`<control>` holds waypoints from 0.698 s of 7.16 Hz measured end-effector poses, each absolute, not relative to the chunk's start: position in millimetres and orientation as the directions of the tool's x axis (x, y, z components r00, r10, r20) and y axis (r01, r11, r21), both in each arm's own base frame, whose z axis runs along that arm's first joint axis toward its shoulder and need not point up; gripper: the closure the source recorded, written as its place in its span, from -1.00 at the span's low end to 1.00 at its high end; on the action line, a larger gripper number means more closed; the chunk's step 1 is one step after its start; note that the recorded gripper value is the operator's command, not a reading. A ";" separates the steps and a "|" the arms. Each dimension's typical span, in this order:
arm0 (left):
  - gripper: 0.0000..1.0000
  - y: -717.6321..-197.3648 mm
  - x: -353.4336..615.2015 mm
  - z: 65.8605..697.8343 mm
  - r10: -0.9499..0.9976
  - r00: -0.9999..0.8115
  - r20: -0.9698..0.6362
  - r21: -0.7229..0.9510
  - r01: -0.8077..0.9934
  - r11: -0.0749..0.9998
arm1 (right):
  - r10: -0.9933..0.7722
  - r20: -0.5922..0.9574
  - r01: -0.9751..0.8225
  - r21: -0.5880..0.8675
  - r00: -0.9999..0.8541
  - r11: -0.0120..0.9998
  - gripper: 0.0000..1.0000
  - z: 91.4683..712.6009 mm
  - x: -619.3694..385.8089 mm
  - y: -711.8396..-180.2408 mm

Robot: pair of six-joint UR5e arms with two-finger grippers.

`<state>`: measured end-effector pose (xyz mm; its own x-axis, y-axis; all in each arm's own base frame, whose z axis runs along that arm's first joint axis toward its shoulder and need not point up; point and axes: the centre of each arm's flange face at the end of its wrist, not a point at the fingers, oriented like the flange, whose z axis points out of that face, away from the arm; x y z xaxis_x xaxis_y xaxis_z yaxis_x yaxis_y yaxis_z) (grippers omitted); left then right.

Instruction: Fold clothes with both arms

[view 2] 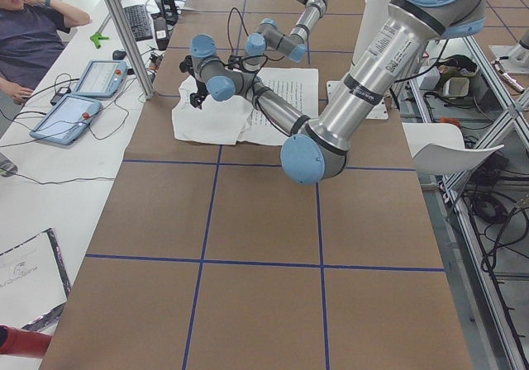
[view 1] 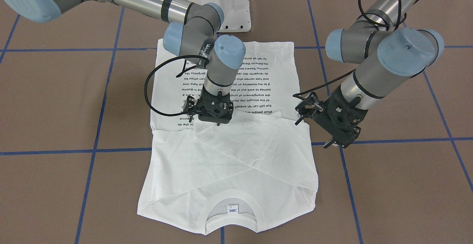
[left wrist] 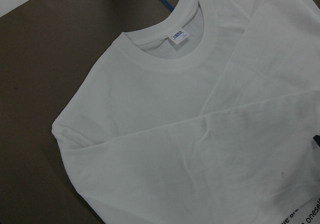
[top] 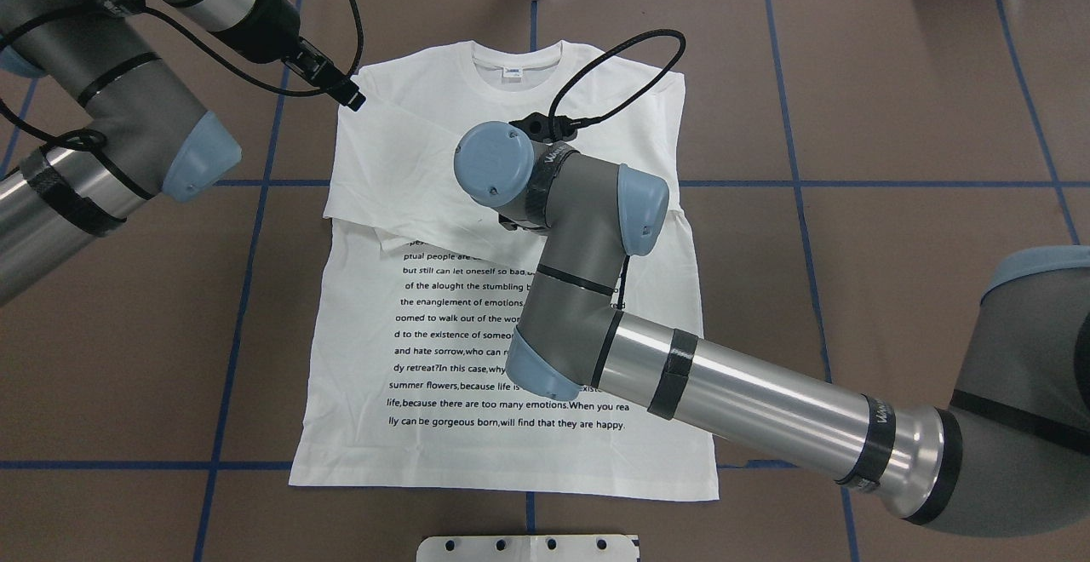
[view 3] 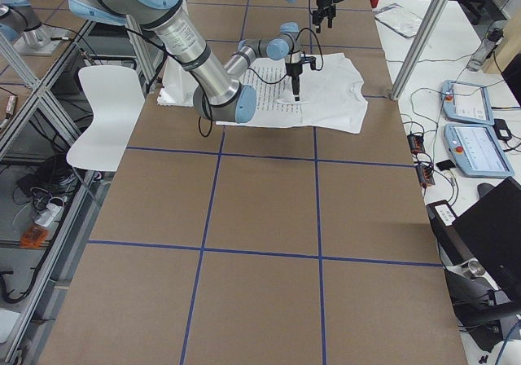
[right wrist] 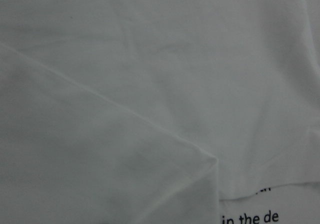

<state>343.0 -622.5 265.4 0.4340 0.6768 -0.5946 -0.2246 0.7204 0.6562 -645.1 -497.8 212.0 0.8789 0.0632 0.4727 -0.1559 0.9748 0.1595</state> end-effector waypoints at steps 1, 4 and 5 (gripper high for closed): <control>-0.98 -622.4 343.0 265.4 0.677 0.434 -0.595 0.656 -0.225 0.721 | 0.062 0.466 -0.152 0.159 0.882 0.976 -1.00 214.3 -645.2 -497.8; -0.99 -622.2 342.8 264.7 0.678 0.433 -0.594 0.658 -0.224 0.719 | 0.038 0.384 -0.101 0.145 0.923 0.984 -1.00 224.8 -637.6 -498.1; -0.99 -622.2 342.8 264.4 0.678 0.433 -0.594 0.658 -0.224 0.719 | 0.022 0.344 -0.074 0.139 0.939 0.988 -1.00 228.1 -629.5 -499.1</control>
